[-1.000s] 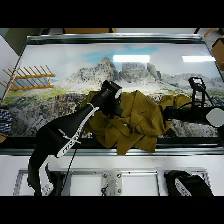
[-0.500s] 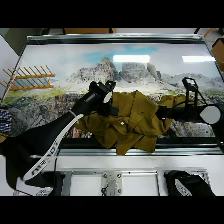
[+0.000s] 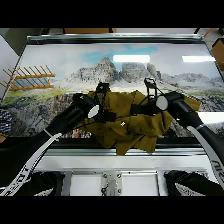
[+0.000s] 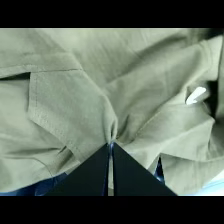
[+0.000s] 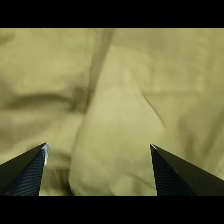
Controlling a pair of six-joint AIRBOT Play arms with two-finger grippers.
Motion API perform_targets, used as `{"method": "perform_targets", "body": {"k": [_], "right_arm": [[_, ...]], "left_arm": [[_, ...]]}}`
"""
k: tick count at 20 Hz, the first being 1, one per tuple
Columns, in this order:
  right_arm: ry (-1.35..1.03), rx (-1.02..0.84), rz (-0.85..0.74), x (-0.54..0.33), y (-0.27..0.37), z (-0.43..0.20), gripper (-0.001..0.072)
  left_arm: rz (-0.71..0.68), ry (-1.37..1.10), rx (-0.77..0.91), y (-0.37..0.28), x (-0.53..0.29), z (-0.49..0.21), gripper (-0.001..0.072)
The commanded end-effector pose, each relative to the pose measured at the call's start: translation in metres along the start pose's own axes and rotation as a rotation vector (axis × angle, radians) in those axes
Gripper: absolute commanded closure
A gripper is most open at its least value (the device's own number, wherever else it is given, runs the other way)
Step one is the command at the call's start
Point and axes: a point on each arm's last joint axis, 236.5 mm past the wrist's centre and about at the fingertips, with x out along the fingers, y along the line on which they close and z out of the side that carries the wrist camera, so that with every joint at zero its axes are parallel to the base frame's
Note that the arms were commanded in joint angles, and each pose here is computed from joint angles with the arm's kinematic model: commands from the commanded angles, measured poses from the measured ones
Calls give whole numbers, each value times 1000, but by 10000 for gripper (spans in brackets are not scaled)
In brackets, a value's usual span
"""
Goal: Fold the clothes and pants, and hang the long-sleeved shirts on hangers.
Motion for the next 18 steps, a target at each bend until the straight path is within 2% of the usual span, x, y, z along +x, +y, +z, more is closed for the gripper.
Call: {"method": "perform_targets", "body": {"k": [1, 7, 9, 10, 18], "right_arm": [[68, 21, -105, 34, 4, 4, 17], [134, 168, -240, 59, -21, -3, 21], [148, 206, -242, 65, -21, -7, 254], [154, 208, -246, 67, -21, -8, 275], [190, 228, -237, 77, -19, -16, 267]], "left_arm": [[-26, -5, 7, -6, -1, -11, 695], [-66, -36, 70, -34, -2, -16, 695], [-70, -35, 72, -36, -2, -17, 695], [-70, -35, 72, -36, -2, -17, 695], [-73, -38, 69, -36, -2, -16, 695]]}}
